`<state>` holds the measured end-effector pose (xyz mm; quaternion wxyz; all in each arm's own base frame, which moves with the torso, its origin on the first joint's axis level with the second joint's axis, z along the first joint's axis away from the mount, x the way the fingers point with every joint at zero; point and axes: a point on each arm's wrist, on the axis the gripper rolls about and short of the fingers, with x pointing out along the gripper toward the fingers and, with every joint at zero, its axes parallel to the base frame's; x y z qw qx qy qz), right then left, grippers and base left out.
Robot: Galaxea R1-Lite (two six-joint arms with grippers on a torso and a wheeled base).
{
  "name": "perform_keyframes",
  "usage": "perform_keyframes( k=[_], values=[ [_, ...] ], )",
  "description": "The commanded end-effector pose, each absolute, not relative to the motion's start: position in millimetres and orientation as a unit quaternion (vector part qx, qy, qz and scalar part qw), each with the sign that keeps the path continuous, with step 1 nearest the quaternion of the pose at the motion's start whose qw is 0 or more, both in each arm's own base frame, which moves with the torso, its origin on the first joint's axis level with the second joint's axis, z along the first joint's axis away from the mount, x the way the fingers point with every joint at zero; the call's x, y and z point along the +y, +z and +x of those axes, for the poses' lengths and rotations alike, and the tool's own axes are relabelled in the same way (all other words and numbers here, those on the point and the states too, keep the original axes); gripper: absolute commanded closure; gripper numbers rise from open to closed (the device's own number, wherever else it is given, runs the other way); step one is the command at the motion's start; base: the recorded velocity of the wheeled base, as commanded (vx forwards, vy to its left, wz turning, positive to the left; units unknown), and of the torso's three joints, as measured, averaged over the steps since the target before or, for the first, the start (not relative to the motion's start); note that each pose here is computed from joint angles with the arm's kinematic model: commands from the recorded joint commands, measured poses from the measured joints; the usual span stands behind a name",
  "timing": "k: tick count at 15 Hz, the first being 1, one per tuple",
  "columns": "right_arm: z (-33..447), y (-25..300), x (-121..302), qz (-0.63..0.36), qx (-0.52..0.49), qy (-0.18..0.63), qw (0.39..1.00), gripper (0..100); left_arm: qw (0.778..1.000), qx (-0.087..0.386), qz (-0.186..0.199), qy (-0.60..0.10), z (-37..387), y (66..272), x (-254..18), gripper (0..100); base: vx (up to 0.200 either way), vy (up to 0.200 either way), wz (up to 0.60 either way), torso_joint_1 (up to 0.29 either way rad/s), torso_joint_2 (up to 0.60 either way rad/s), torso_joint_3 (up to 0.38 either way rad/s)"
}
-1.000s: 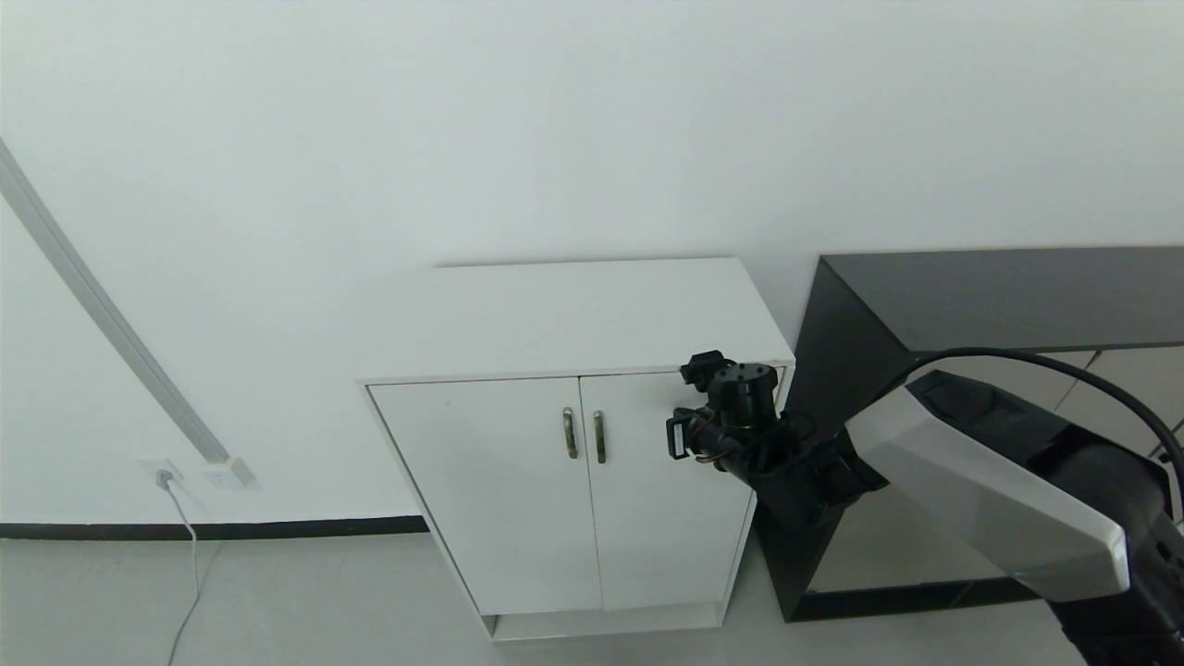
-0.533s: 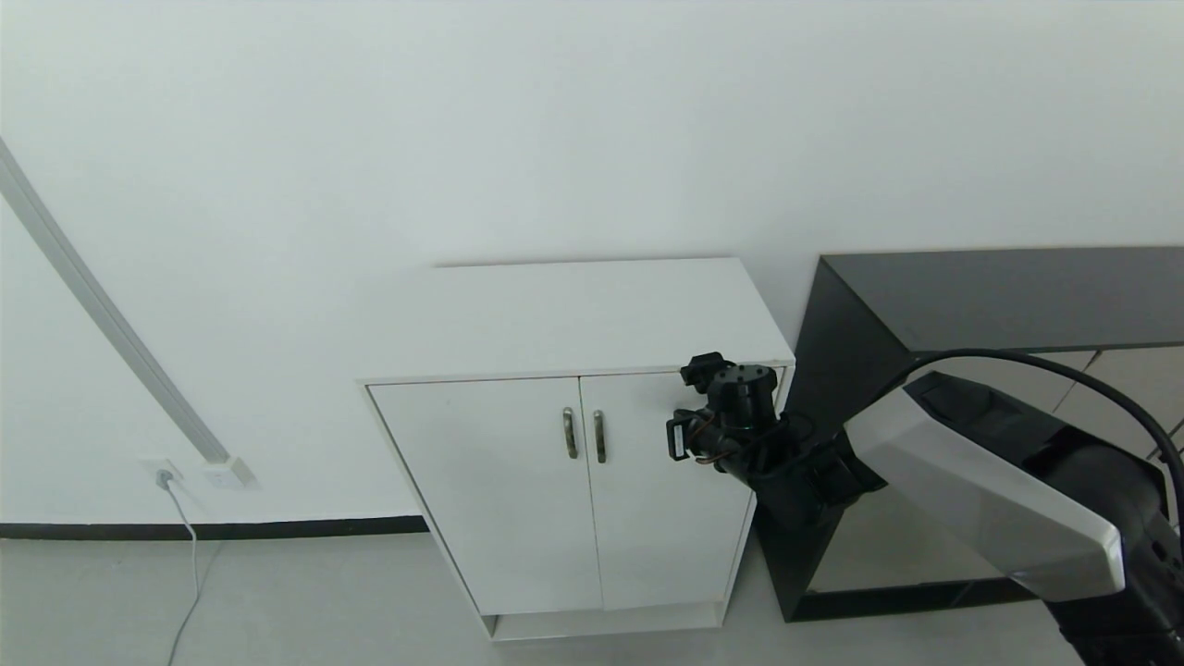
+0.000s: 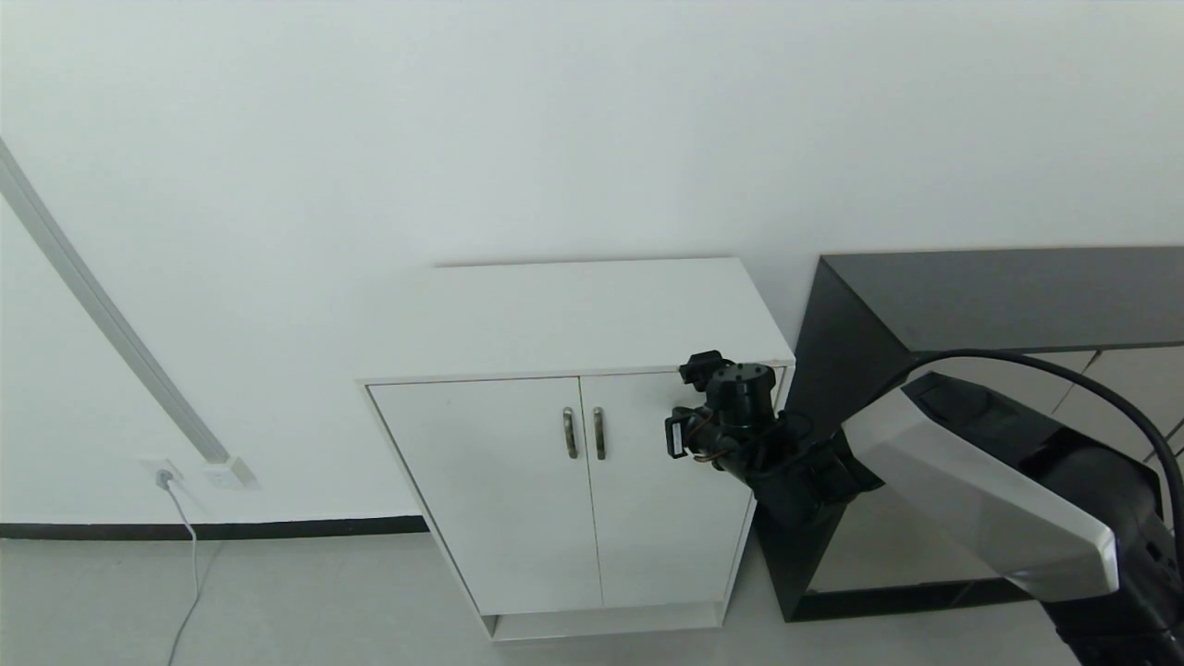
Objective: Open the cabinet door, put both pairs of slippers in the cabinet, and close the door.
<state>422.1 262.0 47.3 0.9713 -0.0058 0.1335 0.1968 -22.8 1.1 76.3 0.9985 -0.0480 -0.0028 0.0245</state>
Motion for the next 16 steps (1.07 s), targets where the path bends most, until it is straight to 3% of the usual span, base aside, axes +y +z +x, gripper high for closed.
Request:
perform_keyframes(
  k=[1, 10, 16],
  values=[
    [423.3, 46.2, 263.1, -0.005, 0.132, 0.197, 0.971, 100, 0.999, -0.003, -0.048, 0.025, -22.8, 76.3, 1.1, 100, 0.0, 0.0, 0.0, 0.0, 0.0, 0.0],
    [424.2, 43.8, 263.6, -0.007, 0.133, 0.195, 0.972, 100, 0.999, -0.004, -0.048, 0.025, -22.8, 76.4, 1.1, 100, 0.0, 0.0, 0.0, 0.0, 0.0, 0.0],
    [386.2, 80.2, 252.0, -0.006, 0.132, 0.204, 0.97, 100, 0.999, -0.004, -0.048, 0.025, -22.8, 76.4, 1.1, 100, 0.0, 0.0, 0.0, 0.0, 0.0, 0.0]
  ],
)
